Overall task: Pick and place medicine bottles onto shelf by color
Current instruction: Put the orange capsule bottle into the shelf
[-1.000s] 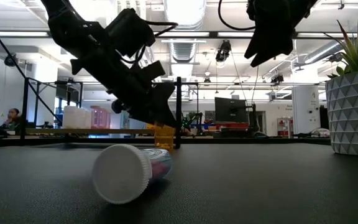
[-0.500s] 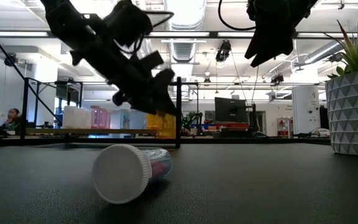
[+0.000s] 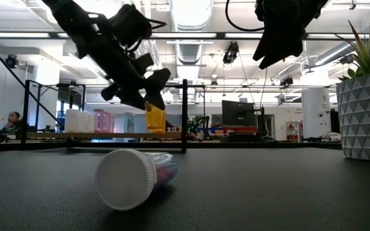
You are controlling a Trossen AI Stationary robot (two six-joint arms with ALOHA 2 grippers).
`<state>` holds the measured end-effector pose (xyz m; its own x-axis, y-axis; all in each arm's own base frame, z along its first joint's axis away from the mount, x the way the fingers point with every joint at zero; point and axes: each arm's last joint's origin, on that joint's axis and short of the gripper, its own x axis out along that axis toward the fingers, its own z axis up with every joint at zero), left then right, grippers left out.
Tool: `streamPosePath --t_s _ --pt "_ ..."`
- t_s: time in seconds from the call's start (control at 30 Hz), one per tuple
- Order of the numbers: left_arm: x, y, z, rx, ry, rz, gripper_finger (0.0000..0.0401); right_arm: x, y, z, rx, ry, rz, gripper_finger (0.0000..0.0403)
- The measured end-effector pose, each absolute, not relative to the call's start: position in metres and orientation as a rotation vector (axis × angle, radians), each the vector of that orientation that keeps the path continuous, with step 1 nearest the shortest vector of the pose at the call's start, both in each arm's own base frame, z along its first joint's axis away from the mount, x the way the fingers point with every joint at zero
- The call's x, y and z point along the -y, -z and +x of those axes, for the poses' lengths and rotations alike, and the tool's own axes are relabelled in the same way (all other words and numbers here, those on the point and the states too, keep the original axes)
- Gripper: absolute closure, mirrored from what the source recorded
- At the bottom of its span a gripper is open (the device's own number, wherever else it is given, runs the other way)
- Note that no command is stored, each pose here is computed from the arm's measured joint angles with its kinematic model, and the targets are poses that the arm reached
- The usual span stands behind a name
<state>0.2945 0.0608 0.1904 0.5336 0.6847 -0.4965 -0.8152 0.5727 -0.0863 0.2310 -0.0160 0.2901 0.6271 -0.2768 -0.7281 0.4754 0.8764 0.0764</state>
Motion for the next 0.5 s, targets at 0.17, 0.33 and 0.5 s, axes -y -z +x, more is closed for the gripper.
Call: streamPosePath --t_s 0.17,0.33,0.5 --pt "-0.073 -0.186 0.293 -0.448 -0.957 -0.333 0.0203 0.016 -0.290 0.231 -0.782 0.438 0.273 0.0154" --pt "-0.080 -0.186 0.291 -0.443 -0.982 -0.339 0.0203 0.016 -0.290 0.231 -0.782 0.439 0.272 0.0154" --pt "-0.086 -0.186 0.289 -0.437 -1.011 -0.340 0.0203 0.016 -0.290 0.231 -0.783 0.439 0.258 0.0154"
